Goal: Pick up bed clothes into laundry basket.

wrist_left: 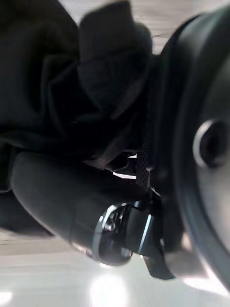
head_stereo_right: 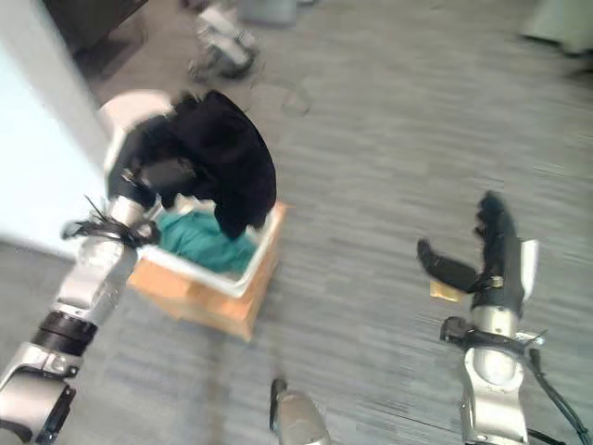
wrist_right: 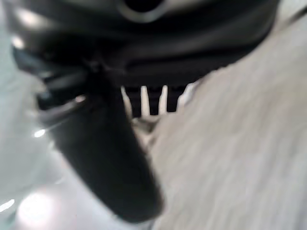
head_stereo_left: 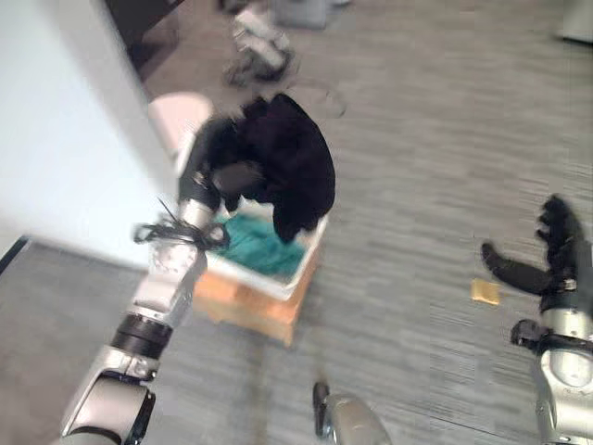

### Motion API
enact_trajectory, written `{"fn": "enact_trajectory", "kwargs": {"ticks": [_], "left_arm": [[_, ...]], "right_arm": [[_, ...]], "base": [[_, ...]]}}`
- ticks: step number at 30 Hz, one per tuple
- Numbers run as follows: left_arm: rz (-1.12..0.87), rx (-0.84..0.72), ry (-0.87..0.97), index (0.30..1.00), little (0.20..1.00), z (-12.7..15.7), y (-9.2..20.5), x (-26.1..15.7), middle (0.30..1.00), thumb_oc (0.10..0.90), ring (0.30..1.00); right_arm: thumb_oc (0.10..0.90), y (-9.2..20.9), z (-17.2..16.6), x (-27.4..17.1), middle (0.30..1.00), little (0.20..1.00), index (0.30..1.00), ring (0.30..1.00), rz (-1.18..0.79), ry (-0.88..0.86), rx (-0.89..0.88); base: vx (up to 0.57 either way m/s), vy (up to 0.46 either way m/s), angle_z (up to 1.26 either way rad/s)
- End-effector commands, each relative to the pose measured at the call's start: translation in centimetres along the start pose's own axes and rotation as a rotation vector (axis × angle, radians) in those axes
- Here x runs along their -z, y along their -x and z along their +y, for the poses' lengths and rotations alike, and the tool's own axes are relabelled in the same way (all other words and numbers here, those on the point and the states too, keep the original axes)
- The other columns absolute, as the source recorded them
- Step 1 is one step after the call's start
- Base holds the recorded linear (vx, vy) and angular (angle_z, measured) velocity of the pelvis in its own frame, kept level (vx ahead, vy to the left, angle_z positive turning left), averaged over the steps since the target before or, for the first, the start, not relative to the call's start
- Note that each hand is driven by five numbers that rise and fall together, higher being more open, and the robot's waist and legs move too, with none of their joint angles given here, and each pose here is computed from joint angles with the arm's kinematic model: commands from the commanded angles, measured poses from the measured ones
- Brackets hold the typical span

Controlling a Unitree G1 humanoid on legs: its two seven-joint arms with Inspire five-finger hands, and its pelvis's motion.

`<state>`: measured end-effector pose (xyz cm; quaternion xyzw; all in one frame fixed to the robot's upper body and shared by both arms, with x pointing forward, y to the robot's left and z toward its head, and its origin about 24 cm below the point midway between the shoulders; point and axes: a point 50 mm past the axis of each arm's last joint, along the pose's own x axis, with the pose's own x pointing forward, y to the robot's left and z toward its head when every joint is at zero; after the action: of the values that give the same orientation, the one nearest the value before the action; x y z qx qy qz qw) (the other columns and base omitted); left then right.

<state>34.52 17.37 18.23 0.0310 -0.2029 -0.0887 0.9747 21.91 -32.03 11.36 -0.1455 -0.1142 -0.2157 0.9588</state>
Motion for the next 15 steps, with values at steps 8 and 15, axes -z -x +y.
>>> {"fn": "enact_trajectory", "kwargs": {"ticks": [8,15], "left_arm": [[-0.396,-0.045,0.034,0.3,0.3,1.2,-3.4,-9.3,0.3,0.4,0.3],[-0.417,-0.102,-0.063,0.3,0.3,3.2,-2.5,-10.0,0.3,0.4,0.3]], "right_arm": [[0.8,-2.3,0.6,-5.5,0.9,0.9,0.9,0.9,-0.246,0.005,-0.104],[0.8,-1.1,-1.7,-3.5,0.9,0.9,0.9,0.9,-0.162,0.029,0.016]], "base": [[0.2,0.088,-0.87],[0.14,0.165,-0.36]]}}
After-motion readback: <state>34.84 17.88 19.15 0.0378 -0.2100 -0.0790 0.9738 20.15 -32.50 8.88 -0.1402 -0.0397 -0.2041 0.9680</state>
